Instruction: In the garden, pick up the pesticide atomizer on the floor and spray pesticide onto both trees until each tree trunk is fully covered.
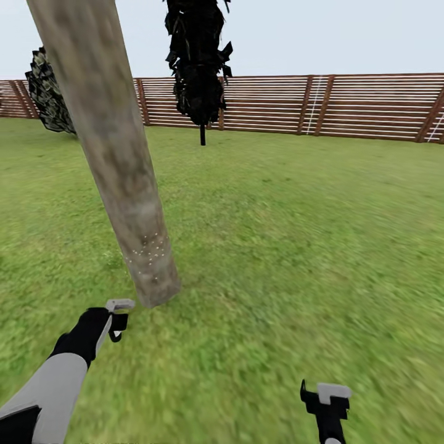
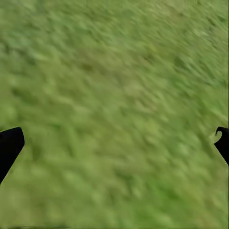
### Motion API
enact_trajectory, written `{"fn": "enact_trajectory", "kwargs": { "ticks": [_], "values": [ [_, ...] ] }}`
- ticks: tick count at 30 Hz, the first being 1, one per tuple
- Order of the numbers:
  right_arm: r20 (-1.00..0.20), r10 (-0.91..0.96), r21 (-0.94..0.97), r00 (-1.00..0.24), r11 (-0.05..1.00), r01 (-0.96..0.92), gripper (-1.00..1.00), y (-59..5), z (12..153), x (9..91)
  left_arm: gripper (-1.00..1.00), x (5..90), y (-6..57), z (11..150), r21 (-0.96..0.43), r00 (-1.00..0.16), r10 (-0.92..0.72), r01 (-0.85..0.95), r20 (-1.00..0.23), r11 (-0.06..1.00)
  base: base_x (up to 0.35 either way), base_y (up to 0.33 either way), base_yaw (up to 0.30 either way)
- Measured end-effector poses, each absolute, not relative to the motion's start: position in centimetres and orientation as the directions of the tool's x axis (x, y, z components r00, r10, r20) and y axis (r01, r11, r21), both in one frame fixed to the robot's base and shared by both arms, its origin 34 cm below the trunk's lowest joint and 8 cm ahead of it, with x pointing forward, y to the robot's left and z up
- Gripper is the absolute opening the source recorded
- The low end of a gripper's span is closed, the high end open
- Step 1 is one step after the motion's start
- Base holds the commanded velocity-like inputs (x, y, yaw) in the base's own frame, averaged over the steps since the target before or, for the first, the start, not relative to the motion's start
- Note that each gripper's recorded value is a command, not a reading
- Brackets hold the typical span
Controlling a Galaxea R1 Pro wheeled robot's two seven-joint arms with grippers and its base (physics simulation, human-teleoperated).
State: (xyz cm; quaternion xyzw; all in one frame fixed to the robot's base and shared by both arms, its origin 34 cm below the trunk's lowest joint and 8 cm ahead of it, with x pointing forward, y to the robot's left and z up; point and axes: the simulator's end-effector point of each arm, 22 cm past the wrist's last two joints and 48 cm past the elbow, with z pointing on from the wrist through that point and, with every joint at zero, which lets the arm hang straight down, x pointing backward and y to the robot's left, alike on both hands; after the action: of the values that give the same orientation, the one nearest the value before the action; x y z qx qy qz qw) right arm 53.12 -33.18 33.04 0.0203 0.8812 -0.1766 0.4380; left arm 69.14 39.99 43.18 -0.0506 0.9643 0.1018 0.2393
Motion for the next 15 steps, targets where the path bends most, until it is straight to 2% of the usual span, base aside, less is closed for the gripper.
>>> {"fn": "enact_trajectory", "kwargs": {
  "ticks": [3, 5, 11, 15],
  "values": [
    [-0.779, -0.126, -0.167, -0.615, 0.986, 0.01, 1.0, -29.4, 32.0, 53.7, -1.0, 69.3, 40.1, 43.3, 0.167, -0.874, -0.064, -0.163, -0.481, 0.972, 0.0, 0.0, 0.01],
    [-0.777, -0.133, -0.139, -0.616, 0.99, -0.038, 1.0, -29.5, 31.8, 53.6, -1.0, 69.4, 39.9, 43.4, 0.165, -0.873, -0.063, -0.161, -0.484, 0.973, 0.0, 0.0, 0.002],
    [-0.775, -0.14, -0.131, -0.617, 0.99, -0.059, 1.0, -29.7, 31.7, 53.6, -1.0, 69.8, 39.7, 43.8, 0.163, -0.867, -0.055, -0.154, -0.495, 0.975, 0.0, 0.0, 0.0],
    [-0.776, -0.141, -0.133, -0.614, 0.989, -0.058, 1.0, -29.8, 31.8, 53.6, -1.0, 69.8, 39.5, 43.7, 0.165, -0.868, -0.052, -0.152, -0.494, 0.974, 0.039, -0.169, 0.0]
  ]
}}
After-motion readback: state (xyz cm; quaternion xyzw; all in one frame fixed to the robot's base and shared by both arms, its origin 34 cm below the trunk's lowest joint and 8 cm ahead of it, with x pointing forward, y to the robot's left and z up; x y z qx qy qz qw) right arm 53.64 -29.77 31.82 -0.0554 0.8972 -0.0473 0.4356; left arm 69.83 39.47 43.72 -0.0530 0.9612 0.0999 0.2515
